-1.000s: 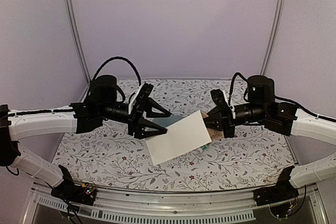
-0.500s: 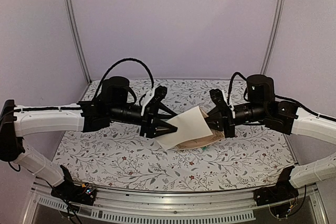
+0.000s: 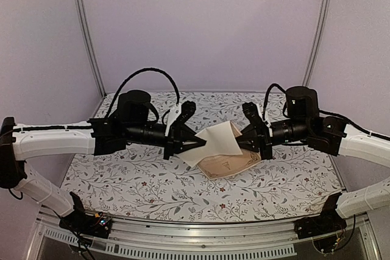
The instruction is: Place the letter into the envelope and seal it
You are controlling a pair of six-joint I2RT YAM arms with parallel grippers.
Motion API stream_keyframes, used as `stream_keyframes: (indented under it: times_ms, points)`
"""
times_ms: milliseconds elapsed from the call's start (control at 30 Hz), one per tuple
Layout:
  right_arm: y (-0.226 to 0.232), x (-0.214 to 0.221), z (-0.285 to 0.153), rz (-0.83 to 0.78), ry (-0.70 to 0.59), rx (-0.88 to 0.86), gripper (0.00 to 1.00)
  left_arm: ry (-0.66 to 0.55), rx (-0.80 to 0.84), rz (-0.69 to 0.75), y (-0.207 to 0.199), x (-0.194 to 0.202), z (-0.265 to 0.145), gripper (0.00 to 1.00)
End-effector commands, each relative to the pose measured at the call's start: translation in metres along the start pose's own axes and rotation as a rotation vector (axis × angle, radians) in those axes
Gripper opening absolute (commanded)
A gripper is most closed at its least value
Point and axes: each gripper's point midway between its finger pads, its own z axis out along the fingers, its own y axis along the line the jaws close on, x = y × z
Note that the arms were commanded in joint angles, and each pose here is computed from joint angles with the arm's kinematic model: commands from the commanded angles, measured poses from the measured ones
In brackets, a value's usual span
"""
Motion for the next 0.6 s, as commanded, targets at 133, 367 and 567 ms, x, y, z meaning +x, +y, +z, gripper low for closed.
stream_keyframes:
  times_ms: [133,367,567]
  points:
    - [-0.008,-0.017,-0.008,-0.011,-0.034,0.079,0.2,-0.035,-0.025,0.03,-0.007,-0.017,-0.009,0.0]
    - [-0.033,-0.03,-0.033,0.022,-0.055,0.293,0.75,-0.099,-0.095,-0.003,-0.005,-0.039,-0.029,0.0]
    - [-0.015,-0.039,-0.059,-0.01,-0.154,0.318,0.84,-0.194,-0.247,-0.045,0.009,-0.066,-0.059,0.0]
